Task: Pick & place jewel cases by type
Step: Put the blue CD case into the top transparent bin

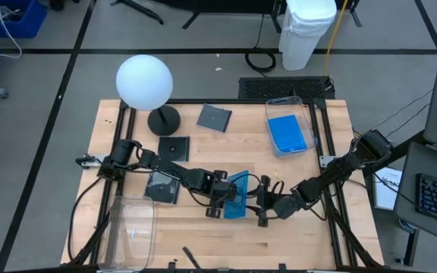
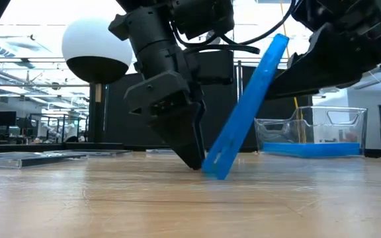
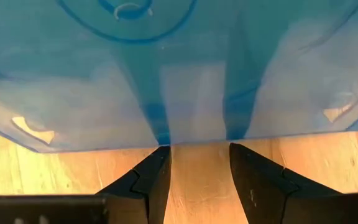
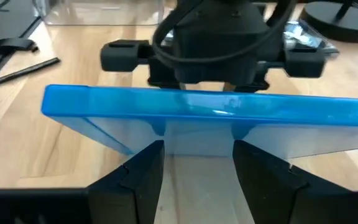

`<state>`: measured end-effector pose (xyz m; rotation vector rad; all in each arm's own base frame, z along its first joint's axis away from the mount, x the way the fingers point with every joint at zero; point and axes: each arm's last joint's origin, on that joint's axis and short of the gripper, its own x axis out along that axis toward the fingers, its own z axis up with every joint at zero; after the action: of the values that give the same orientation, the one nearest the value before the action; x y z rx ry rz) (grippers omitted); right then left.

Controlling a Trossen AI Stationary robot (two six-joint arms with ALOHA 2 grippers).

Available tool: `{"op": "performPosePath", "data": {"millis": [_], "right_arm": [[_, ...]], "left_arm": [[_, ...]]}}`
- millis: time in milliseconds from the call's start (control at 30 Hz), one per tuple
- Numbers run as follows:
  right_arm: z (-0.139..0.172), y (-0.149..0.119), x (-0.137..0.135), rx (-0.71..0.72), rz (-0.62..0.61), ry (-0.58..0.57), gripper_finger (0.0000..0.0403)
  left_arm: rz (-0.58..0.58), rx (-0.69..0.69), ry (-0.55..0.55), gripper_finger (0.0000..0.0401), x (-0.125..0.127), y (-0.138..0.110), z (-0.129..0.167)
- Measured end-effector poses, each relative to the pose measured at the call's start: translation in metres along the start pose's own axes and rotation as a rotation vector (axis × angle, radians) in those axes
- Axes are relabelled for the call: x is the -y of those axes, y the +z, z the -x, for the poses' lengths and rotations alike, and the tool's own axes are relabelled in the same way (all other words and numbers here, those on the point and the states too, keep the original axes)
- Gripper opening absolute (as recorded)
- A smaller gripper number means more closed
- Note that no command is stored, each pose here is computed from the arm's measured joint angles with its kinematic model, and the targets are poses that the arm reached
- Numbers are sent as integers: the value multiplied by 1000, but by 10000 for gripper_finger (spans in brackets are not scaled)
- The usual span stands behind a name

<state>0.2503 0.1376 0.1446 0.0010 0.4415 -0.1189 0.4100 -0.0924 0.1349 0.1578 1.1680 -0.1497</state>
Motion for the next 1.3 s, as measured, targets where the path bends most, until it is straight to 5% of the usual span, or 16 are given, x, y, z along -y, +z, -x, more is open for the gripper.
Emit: {"op": "performPosePath", "data": {"millis": [267, 733, 1033, 1300], "right_arm": [[-1, 2, 0, 14, 0, 15, 185], [-1, 3, 0, 23, 8, 17, 183], [-1, 4, 0, 32, 7, 20, 183], [-1, 5, 0, 42, 33, 22, 183]], "left_arm": [[-80, -14, 90, 170, -3, -1, 9], [-114, 147, 199, 170, -6, 13, 75], [-827, 19, 283, 170, 25, 4, 94], [-1002, 96, 596, 170, 50, 21, 105]]}}
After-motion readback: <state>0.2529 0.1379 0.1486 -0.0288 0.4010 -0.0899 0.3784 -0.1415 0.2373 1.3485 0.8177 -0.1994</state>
